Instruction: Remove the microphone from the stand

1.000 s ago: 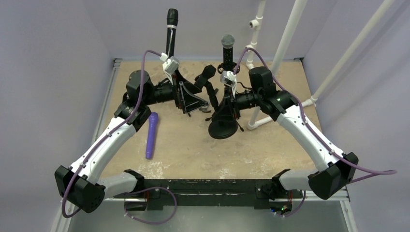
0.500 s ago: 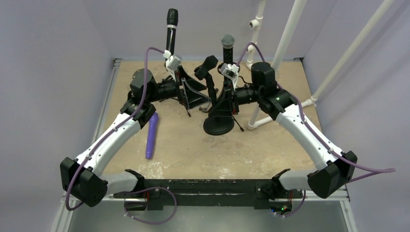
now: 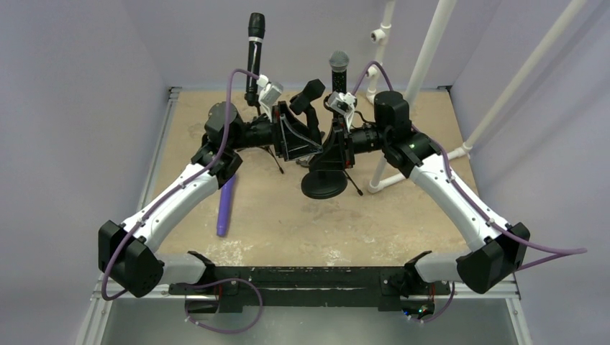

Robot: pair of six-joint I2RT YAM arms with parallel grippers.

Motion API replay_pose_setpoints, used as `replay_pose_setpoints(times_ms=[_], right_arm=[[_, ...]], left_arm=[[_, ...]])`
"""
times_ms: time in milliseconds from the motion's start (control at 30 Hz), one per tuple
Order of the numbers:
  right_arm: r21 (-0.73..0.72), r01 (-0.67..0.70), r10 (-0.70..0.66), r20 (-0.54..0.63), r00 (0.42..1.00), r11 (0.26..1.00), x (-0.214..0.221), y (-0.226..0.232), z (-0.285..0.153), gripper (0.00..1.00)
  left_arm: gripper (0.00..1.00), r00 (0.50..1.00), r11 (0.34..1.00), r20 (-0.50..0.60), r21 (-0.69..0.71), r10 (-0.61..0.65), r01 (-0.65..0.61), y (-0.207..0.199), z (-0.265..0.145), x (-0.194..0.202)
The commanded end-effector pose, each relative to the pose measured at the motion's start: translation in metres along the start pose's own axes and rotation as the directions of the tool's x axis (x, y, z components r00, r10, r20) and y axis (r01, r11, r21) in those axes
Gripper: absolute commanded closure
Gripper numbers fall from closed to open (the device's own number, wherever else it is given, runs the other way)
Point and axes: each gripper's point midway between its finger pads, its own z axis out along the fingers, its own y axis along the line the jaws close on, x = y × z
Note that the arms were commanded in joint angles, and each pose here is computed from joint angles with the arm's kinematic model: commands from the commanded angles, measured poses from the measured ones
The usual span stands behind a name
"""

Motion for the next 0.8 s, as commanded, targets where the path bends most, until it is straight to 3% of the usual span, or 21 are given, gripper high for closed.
replay_pose_setpoints(times_ms=[0, 267, 367, 433, 667, 767], right_arm=[[-0.036, 0.054, -0.053, 0.028, 0.998, 0.998, -0.009, 0.007, -0.003, 1.00], [-0.038, 0.047, -0.046, 0.021, 0.999, 0.998, -0.004, 0.006, -0.002, 1.00], [-0.035, 0.042, -0.042, 0.020, 0.999, 0.998, -0.003, 0.006, -0.003, 1.00], [-0.030, 0.041, -0.040, 0.019, 0.999, 0.999, -0.001, 0.005, -0.003, 1.00], [0.013, 0.055, -0.055, 0.011, 0.998, 0.998, 0.007, 0.001, -0.006, 1.00], [0.019, 0.061, -0.061, 0.007, 0.998, 0.998, 0.008, 0.001, -0.006, 0.90]], left_arm=[[0.53, 0.997, 0.997, 0.042, 0.047, 0.064, -0.066, -0.015, 0.003, -0.020], [0.72, 0.997, 0.996, 0.043, 0.059, 0.058, -0.061, -0.017, 0.005, -0.024], [0.86, 0.998, 0.996, 0.040, 0.065, 0.051, -0.053, -0.017, 0.007, -0.023], [1.00, 0.998, 0.996, 0.039, 0.071, 0.055, -0.058, -0.019, 0.006, -0.023], [1.00, 0.996, 0.994, 0.050, 0.069, 0.076, -0.080, -0.023, 0.000, -0.019], [1.00, 0.995, 0.994, 0.055, 0.066, 0.083, -0.087, -0.025, -0.002, -0.019]])
